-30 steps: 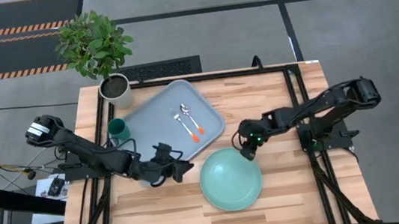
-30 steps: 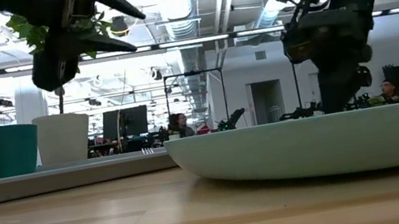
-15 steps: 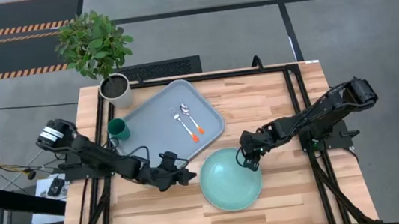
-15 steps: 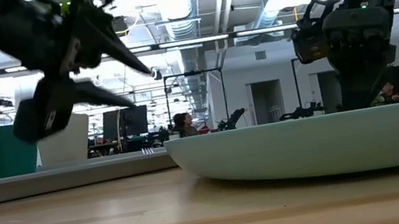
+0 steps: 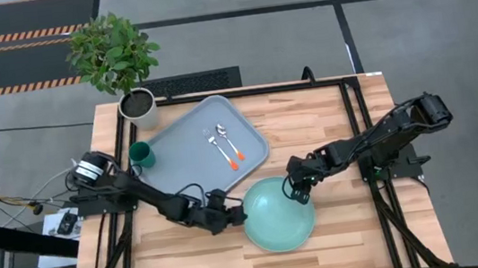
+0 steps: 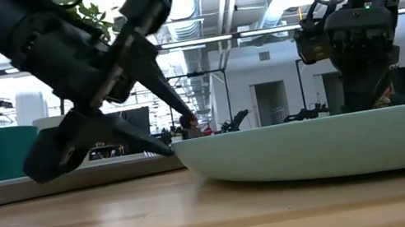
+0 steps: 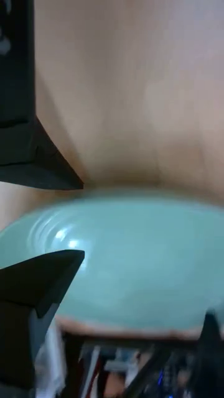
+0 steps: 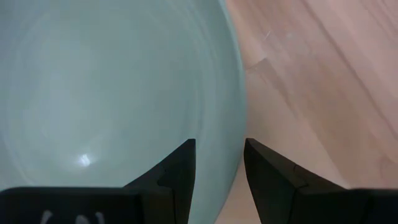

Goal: Pick and place plate/cup/fork/spoon on tray
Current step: Put the green plate on the gray serving tray

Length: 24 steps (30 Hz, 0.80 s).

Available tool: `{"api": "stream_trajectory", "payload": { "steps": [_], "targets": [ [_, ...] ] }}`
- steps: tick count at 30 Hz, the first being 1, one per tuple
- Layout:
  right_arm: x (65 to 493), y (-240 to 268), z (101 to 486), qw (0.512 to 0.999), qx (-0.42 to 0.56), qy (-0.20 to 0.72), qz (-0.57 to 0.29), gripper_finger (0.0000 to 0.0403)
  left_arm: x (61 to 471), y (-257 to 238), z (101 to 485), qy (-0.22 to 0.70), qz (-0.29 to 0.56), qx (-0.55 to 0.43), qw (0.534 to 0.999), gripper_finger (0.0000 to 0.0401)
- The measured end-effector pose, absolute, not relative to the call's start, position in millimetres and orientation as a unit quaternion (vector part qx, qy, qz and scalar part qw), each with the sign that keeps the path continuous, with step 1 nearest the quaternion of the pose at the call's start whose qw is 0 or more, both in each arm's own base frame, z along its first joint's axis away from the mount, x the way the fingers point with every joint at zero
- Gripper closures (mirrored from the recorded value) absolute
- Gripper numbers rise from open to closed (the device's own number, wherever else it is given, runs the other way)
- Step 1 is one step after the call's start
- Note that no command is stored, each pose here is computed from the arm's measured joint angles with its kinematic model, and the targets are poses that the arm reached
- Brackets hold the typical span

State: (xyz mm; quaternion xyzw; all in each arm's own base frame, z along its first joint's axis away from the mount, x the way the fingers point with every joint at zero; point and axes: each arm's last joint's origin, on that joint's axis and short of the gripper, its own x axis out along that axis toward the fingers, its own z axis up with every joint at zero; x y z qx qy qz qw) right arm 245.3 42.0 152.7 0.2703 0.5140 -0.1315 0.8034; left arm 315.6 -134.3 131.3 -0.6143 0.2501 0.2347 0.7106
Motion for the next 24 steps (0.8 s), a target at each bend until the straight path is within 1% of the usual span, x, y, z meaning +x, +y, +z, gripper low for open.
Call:
{"api": "stream_trajectory", "payload": {
  "steps": [4,7,9,11,16,20,24],
  "targets": [
    [245.0,43.8,152.7,0.804,0.269,0.514,-0.129,0.0242,318.3,-134.8,130.5,0.260,0.272,-0.603,0.704,0.0246],
    [244.8,45.9,152.8,0.805,0.267,0.515,-0.125,0.0242,319.3,-134.9,132.7,0.261,0.282,-0.601,0.701,0.0247],
    [245.2,47.1,153.1,0.807,0.267,0.513,-0.122,0.0242,319.8,-135.3,133.4,0.264,0.280,-0.602,0.700,0.0255],
    [245.4,47.2,153.2,0.807,0.268,0.512,-0.121,0.0242,320.7,-135.7,132.6,0.263,0.280,-0.603,0.700,0.0275],
    [245.3,47.1,153.2,0.807,0.267,0.512,-0.122,0.0242,323.0,-136.3,129.4,0.258,0.277,-0.603,0.702,0.0343],
    [245.5,47.0,153.3,0.808,0.267,0.511,-0.122,0.0242,322.9,-136.0,127.5,0.263,0.276,-0.596,0.707,0.0387],
    [245.5,46.9,153.5,0.805,0.276,0.509,-0.129,0.0242,322.9,-136.0,125.2,0.269,0.277,-0.593,0.707,0.0397]
  ]
}}
